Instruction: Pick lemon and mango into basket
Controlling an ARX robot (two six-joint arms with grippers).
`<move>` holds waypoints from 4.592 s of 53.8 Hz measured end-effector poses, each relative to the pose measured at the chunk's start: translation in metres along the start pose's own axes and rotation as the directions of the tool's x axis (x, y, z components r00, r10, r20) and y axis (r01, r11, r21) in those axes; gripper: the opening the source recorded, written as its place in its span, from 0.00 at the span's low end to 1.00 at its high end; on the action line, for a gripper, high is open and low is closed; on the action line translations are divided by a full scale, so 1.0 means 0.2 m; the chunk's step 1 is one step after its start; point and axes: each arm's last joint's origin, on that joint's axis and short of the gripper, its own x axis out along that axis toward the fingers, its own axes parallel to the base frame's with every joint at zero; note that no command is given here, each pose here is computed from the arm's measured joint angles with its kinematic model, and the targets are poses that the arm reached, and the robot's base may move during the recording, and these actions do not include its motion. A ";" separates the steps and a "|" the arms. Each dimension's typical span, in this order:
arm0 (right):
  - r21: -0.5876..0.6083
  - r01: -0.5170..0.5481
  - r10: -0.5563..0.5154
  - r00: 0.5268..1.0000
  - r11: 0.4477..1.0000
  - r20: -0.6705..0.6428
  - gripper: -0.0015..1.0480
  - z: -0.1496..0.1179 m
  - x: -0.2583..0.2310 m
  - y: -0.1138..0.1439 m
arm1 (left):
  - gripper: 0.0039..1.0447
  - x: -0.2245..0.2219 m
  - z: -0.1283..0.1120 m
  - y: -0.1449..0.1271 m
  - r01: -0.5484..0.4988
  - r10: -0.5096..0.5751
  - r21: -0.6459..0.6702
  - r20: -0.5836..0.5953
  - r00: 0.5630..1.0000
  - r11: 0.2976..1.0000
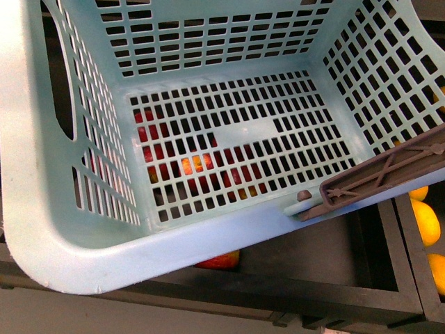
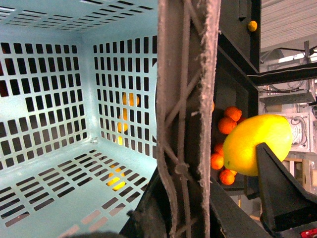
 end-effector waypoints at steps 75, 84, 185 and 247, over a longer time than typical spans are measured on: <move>-0.417 0.245 -0.128 0.949 0.875 0.289 0.34 -0.24 -0.35 -0.12 | 0.06 0.00 0.00 0.00 -0.001 0.001 0.001 0.001 1.000 1.000; -0.428 0.251 -0.132 0.949 0.868 0.288 0.05 -0.36 -0.38 -0.11 | 0.06 0.00 0.00 0.00 -0.001 0.001 0.001 0.001 1.000 1.000; -0.440 0.244 -0.120 0.949 0.864 0.290 0.92 -0.55 -0.45 -0.06 | 0.06 0.00 0.00 0.00 0.002 -0.002 0.000 -0.004 1.000 1.000; -0.441 0.243 -0.121 0.950 0.864 0.287 0.92 -0.56 -0.45 -0.06 | 0.06 0.00 0.00 0.00 0.000 0.000 0.000 -0.001 1.000 1.000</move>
